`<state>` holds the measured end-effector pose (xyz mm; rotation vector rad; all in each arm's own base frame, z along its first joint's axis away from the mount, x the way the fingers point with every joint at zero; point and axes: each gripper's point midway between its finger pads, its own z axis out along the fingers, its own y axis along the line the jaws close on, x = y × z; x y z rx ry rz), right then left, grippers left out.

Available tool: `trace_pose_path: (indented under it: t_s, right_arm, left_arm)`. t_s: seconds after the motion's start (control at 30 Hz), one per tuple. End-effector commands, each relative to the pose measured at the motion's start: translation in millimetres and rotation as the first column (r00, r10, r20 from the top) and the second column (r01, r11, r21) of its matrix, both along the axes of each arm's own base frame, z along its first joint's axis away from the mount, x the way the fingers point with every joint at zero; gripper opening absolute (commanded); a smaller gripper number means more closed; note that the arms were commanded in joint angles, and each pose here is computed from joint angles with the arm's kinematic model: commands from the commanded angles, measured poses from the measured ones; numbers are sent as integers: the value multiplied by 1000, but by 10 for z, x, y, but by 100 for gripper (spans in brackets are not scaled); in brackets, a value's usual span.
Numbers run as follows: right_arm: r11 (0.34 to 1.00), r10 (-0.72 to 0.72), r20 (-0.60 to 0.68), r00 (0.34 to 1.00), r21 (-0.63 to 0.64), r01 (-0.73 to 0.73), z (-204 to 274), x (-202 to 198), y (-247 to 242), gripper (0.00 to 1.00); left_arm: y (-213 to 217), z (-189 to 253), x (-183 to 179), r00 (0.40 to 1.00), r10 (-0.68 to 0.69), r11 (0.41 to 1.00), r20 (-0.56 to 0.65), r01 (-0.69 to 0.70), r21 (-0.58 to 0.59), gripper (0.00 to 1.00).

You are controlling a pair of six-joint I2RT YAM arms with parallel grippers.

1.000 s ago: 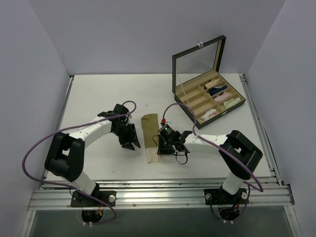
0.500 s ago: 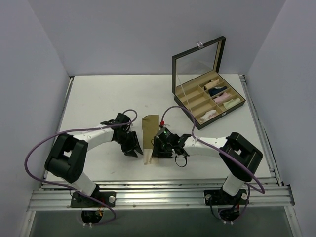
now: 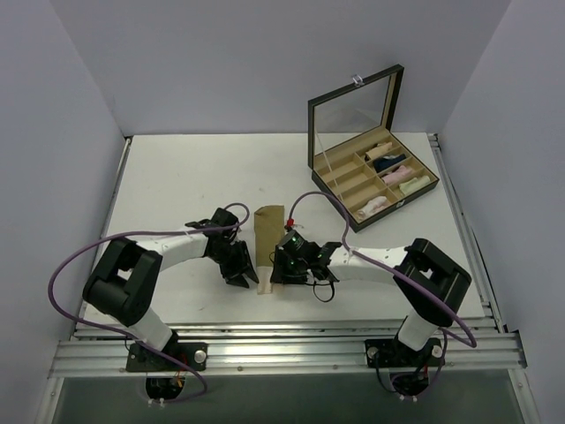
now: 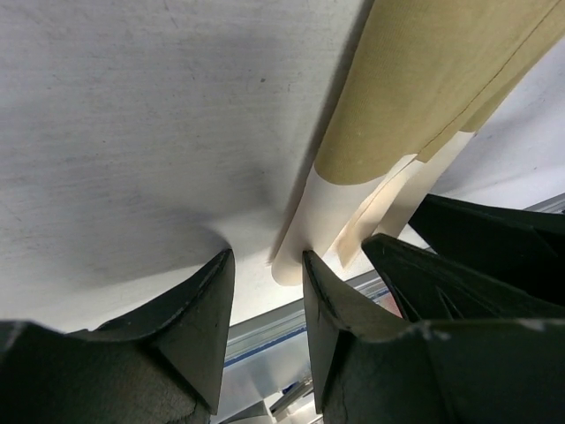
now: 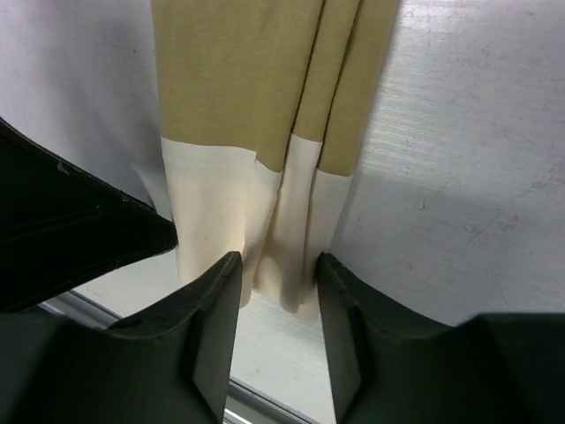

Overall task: Roll the underwear
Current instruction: Fold the underwear, then roll the underwear

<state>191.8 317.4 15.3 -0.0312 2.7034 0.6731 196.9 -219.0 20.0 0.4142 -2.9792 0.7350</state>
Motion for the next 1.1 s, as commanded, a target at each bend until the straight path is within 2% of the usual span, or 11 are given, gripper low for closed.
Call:
trace_pose_path:
  t_s: [0.0,0.07,0.17,0.3,0.43,0.57,0.6,0.67,0.73,0.87,1.07]
  right_arm:
    - [991,-14,-46,999,-130,8,-252,-126,-198,35]
    - [991,-25,-73,997,-135,15,-316,-217,-267,20]
    - [995,-23,-64,998,-99,17,-287,-251,-217,10]
    - [996,-24,-72,997,-87,18,-317,-307,-204,4]
    - [996,-27,-78,997,-82,21,-326,-333,-186,3]
    - [996,-36,-70,997,-85,30,-283,-328,-207,6]
    - [995,-38,-69,997,-99,31,-278,-333,-240,8]
    - [994,-56,-30,998,-99,52,-144,-249,-226,20]
    - [988,-71,-12,997,-136,69,-49,-216,-295,23]
    - [990,-89,51,995,-105,94,251,-37,-169,18]
    - [993,-93,60,994,-68,97,329,-28,-38,13]
  left_arm:
    - [-49,4,64,1000,6,1000,28,-6,3,45]
    - [-52,5,40,1000,12,1000,28,-12,-8,45]
    - [-80,-13,-1,1000,18,999,15,-17,-36,45]
    - [-54,-98,-111,1000,22,999,-7,-23,-49,45]
    - [-25,-174,-158,999,22,999,-28,-23,-35,45]
    - [85,-172,-172,1000,18,999,-22,-17,29,45]
    - [86,-112,-149,1000,17,1000,0,-17,25,45]
    - [112,-56,-114,1000,17,999,26,-18,42,45]
    - [107,4,-70,999,16,999,47,-18,43,45]
    - [89,53,-29,999,11,999,52,-13,44,45]
    - [92,18,-68,999,2,999,36,-4,41,45]
